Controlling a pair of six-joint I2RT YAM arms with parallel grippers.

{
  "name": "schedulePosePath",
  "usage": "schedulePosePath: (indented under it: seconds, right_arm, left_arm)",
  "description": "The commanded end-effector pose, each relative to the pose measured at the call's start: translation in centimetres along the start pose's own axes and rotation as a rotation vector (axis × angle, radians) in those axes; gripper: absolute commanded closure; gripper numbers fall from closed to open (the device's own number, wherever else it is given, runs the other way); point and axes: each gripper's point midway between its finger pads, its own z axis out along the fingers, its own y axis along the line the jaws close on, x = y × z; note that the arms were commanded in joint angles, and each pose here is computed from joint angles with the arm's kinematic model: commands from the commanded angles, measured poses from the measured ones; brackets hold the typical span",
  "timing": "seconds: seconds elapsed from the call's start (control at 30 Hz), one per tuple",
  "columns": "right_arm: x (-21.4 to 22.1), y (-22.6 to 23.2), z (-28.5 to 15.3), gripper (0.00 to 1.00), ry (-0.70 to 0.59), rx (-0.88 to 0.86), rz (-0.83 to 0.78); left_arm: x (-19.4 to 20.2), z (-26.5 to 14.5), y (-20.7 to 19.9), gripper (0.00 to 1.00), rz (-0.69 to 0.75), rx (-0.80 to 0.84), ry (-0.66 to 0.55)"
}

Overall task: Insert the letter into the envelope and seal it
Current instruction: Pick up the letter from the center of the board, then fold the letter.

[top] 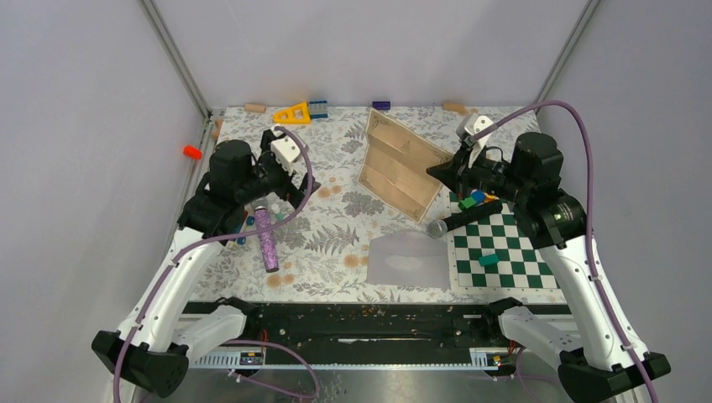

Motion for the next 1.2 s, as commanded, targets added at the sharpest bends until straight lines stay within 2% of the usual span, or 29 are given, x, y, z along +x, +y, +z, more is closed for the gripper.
schedulePosePath:
  seconds: [0.0,0.23,0.4,0.57,0.77,1.0,1.17]
  right_arm:
    - [-2.1,0.4,-0.2,1.0,-0.025,-0.03,-0.045]
    - [-0.9,-0.3,0.3,1.0,0.034,-0.022,-0.035]
    - [0.3,0.2,0.1,1.0,0.057,-0.047,-0.06]
    - [-0.3,2.1,-0.3,1.0,0.009,-0.127,-0.054]
    - [-0.6,4.4,-1.4,1.0,-0.041,-0.211,-0.063]
    - [0.3,6.2,-2.3,1.0,-0.075,-0.267,-0.079]
    - [-0.6,7.5,-2.8,1.0,-0.113,-0.325,-0.051]
  left_arm:
    - [-3.5,-0.1,0.5,0.01,-0.032,0.01,-0.068]
    - [-3.0,2.7,0.9,0.01,-0.123,0.036,-0.034]
    - [-3.2,2.9,-0.5,0.01,-0.098,0.102,-0.053]
    - [-3.8,1.9,-2.7,0.01,0.035,0.229,-0.116]
    - [-5.0,1.6,-6.0,0.01,0.004,0.433,-0.141]
    - [-4.8,0.5,-8.8,0.01,0.015,0.556,-0.166]
    - [-4.7,-0.3,-10.2,0.01,-0.003,0.635,-0.184]
